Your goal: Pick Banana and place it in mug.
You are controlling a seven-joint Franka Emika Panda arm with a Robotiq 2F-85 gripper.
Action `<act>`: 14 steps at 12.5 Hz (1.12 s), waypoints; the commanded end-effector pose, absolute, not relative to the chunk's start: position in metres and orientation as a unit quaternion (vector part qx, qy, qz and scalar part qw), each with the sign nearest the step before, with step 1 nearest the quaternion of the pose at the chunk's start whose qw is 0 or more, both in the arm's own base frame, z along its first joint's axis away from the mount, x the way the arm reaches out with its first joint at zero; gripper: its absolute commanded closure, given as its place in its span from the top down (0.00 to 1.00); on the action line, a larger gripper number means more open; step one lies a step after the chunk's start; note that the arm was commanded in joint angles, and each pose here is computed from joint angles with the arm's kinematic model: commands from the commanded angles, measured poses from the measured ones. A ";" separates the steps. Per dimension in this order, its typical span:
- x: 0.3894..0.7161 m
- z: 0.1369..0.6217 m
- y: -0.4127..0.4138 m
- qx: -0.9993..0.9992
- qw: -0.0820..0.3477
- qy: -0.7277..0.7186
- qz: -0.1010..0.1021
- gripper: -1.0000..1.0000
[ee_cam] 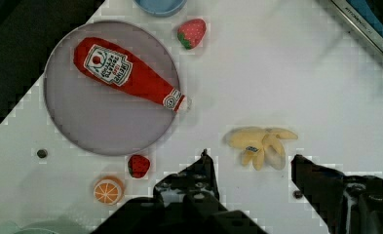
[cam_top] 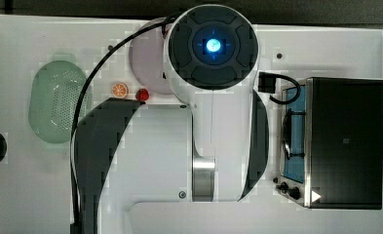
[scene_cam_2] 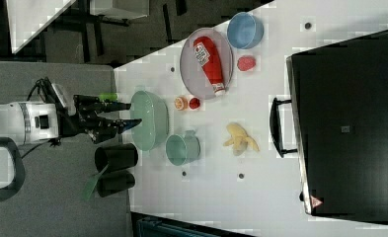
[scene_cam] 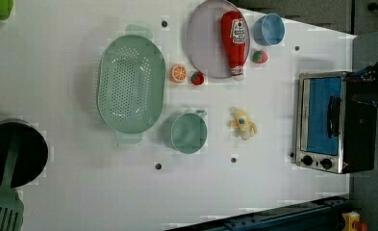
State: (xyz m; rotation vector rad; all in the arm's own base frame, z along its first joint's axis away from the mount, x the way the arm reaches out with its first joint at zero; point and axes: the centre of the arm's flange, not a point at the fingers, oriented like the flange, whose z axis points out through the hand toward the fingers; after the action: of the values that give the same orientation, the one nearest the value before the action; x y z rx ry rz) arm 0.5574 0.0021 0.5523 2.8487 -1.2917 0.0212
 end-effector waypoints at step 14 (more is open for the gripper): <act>0.470 0.358 -0.022 0.989 0.019 -0.136 -0.046 1.00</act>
State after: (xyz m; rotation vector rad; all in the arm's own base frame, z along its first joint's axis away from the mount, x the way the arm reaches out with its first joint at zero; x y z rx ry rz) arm 0.4736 -0.0239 0.3459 3.0111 -0.6674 -0.1865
